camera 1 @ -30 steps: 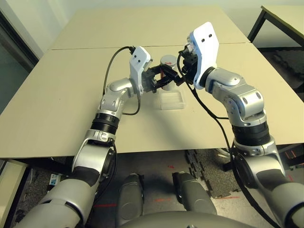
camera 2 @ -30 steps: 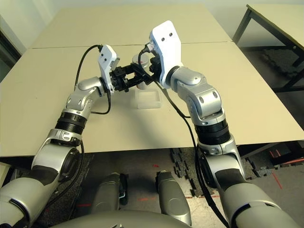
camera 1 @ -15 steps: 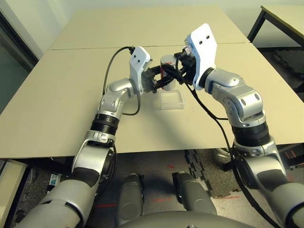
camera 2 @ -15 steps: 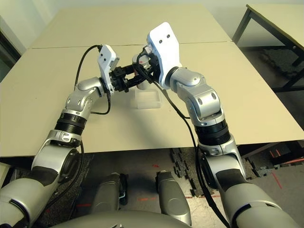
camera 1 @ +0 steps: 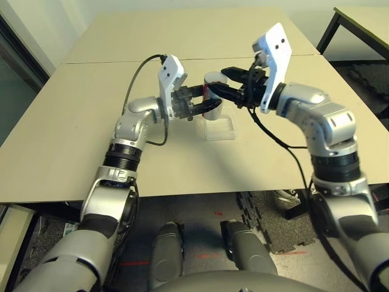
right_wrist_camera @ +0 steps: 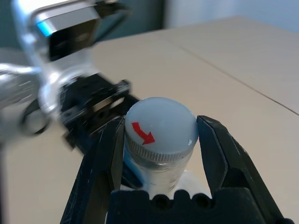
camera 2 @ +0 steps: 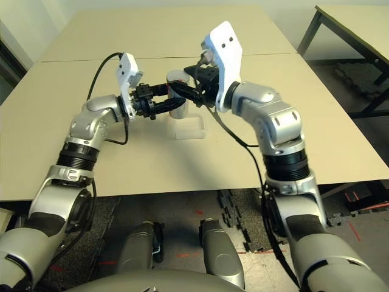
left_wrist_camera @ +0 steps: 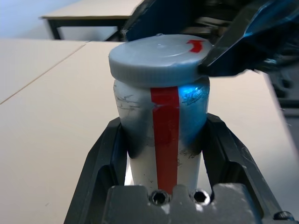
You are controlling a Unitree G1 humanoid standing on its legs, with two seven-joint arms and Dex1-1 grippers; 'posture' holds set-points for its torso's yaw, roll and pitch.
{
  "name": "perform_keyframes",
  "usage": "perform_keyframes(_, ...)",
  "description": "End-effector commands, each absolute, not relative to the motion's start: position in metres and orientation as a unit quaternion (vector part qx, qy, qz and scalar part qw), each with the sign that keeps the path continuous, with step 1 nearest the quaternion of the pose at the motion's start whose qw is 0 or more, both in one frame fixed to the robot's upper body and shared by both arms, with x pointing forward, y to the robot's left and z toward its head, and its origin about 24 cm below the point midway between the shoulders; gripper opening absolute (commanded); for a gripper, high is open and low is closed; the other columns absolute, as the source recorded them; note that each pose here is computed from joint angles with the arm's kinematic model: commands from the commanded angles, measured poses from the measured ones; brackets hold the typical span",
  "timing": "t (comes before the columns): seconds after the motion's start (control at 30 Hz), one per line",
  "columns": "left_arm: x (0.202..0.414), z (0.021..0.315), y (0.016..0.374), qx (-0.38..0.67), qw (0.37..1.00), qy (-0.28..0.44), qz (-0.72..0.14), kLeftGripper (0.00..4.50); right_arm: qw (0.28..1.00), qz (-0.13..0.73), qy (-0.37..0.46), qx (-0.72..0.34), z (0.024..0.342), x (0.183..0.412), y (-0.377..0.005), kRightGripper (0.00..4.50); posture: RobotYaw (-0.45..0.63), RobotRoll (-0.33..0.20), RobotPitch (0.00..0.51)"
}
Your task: Pour the medicine from the bottle into the box.
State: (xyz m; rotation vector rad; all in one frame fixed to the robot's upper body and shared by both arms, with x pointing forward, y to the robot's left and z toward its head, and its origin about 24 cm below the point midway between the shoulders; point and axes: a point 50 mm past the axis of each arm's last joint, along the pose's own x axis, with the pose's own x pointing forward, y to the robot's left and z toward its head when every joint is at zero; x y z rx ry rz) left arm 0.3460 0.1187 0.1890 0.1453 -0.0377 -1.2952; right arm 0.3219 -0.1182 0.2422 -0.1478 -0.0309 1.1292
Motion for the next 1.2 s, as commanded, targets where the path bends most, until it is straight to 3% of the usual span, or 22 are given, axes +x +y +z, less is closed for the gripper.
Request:
perform_keyframes(0.03, 0.337, 0.201, 0.119, 0.078, 0.759, -0.020, -0.647, 2.47, 0.828, 0.555, -0.039, -0.062, 0.258, 0.325, -0.138, 2.55, -0.17, 0.000, 0.099)
perform_keyframes(0.4, 0.321, 0.212, 0.110, 0.060, 0.733, -0.027, -0.677, 2.47, 0.786, 0.616, -0.039, -0.034, 0.259, 0.316, -0.136, 2.55, -0.15, 0.000, 0.106)
perform_keyframes(0.6, 0.320, 0.208, 0.108, 0.052, 0.737, -0.028, -0.674, 2.47, 0.788, 0.613, -0.036, -0.026, 0.261, 0.305, -0.134, 4.50, -0.16, 0.000, 0.106)
perform_keyframes(0.87, 0.323, 0.203, 0.109, 0.052, 0.738, -0.023, -0.673, 2.47, 0.788, 0.615, -0.032, -0.030, 0.260, 0.290, -0.127, 4.50, -0.17, 0.000, 0.106)
perform_keyframes(1.2, 0.324, 0.203, 0.104, 0.051, 0.735, -0.027, -0.675, 2.47, 0.803, 0.593, -0.035, -0.047, 0.254, 0.298, -0.112, 4.50, -0.18, 0.000, 0.106)
